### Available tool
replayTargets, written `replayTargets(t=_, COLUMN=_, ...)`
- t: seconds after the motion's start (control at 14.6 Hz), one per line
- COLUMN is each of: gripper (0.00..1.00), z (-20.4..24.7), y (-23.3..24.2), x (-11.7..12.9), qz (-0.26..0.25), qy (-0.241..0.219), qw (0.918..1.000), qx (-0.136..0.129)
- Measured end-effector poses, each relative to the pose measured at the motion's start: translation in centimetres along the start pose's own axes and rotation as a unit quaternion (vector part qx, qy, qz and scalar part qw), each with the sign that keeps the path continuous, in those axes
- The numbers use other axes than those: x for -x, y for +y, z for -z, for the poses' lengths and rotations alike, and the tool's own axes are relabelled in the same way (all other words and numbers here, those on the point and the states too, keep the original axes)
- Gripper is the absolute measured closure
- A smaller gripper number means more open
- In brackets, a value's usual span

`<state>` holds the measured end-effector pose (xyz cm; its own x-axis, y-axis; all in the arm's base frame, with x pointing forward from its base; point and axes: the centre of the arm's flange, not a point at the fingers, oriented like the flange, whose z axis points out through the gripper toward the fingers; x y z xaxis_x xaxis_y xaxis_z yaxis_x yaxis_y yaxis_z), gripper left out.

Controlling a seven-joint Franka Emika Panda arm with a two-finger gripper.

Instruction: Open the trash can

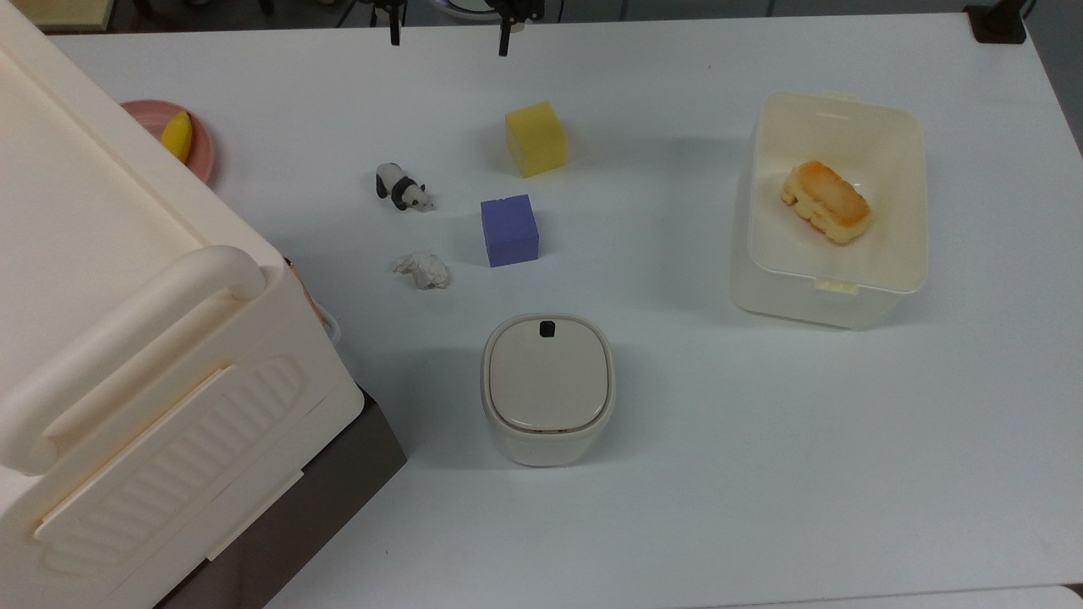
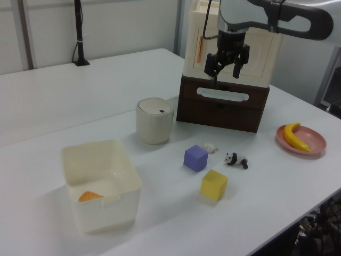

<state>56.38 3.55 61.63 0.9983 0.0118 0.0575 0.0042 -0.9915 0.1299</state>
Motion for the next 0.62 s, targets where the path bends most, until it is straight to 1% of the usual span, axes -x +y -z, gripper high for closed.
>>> replayTargets(t=0.48, gripper=0.00, z=0.26, y=-0.07, x=-0.02, qz=0.001, qy=0.003, qw=1.0000, qx=0.000)
replayTargets(t=0.62, gripper=0.00, z=0.35, y=-0.06, x=-0.03, qz=0.011, qy=0.004, qw=0.9999, qx=0.000)
